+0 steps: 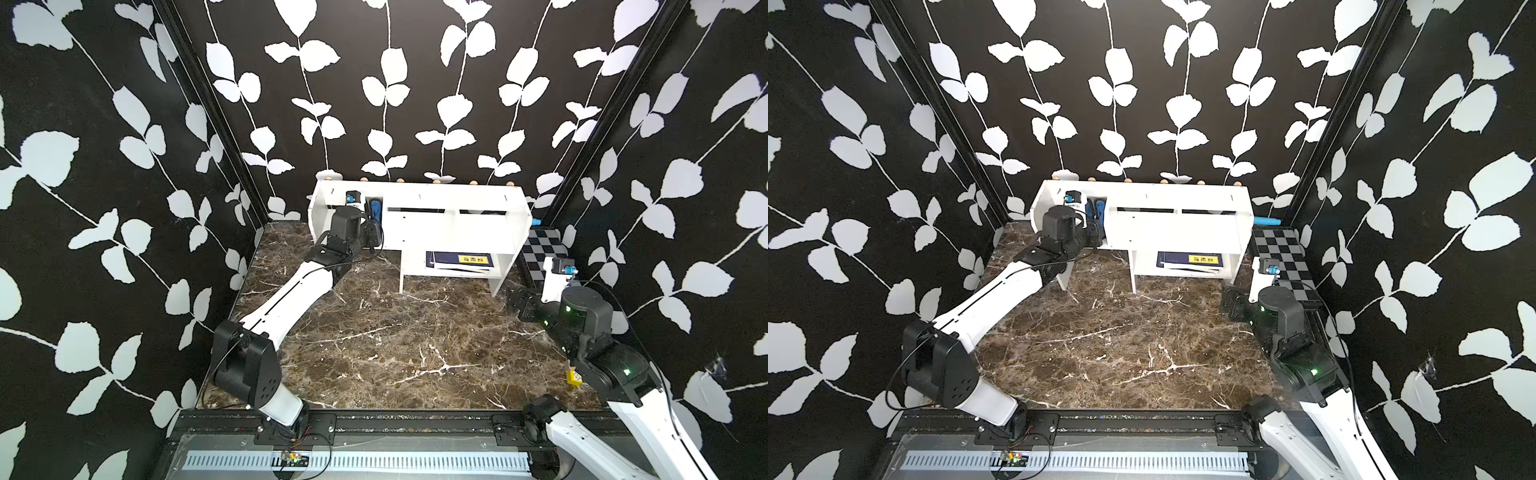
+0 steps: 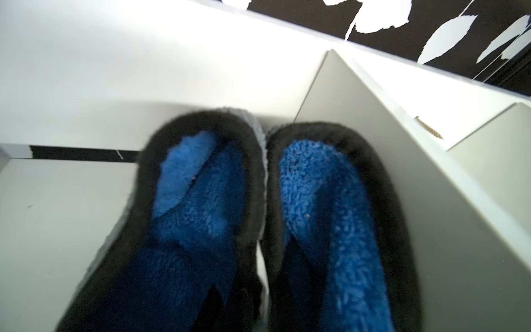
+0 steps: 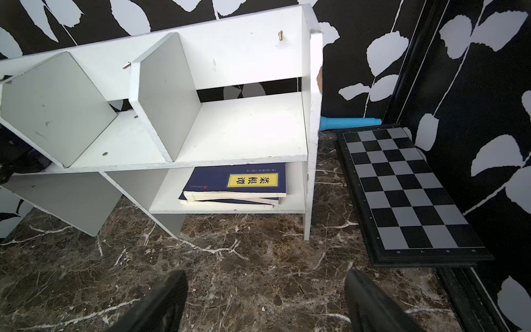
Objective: Wipe the bookshelf clean with a cloth
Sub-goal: Wipe the dust from the shelf, then place the cleaning item at the center of the board.
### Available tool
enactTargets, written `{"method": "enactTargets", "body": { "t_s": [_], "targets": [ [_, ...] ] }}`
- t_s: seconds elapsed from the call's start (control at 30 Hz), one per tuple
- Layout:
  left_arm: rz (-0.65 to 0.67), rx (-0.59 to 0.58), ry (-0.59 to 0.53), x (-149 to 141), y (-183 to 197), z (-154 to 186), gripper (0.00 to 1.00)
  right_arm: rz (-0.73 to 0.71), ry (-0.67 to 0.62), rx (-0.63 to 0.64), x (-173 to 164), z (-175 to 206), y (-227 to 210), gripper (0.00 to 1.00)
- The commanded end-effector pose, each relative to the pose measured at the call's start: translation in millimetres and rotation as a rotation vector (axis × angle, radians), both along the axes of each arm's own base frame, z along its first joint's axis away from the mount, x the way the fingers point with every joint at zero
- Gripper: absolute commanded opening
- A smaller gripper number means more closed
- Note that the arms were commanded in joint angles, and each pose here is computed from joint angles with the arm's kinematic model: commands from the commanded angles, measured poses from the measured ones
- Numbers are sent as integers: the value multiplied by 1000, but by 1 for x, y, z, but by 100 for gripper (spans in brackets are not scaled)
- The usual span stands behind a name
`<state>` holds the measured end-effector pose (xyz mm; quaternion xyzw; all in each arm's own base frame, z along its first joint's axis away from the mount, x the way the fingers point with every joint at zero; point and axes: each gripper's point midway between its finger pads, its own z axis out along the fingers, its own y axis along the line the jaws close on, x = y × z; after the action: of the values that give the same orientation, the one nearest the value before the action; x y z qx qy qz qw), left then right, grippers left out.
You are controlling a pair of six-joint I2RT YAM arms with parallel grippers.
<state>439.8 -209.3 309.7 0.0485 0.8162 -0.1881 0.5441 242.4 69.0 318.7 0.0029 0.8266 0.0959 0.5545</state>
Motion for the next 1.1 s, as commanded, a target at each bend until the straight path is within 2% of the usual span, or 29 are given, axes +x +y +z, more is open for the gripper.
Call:
{"method": "enactTargets", "body": {
  "t_s": [0.0,0.23,0.47,0.6,0.73,0.87,1.07],
  "targets": [
    [43,66,-67,-20,21,24,0,9,-26,31,3,6,5,88],
    [-13,158,-112,-48,32,41,0,32,-22,38,4,9,10,88],
    [-91,170,-139,-65,29,47,0,81,8,64,12,7,25,88],
    [-259,69,-179,-83,1,63,0,131,7,110,17,13,40,88],
    [-494,3,-234,-122,-24,83,0,108,-9,93,16,19,34,88],
    [-536,31,-167,-148,-16,60,0,50,-34,47,10,24,17,89],
    [-494,194,-6,-200,27,-3,0,-56,-68,11,0,24,-10,91]
  ]
}}
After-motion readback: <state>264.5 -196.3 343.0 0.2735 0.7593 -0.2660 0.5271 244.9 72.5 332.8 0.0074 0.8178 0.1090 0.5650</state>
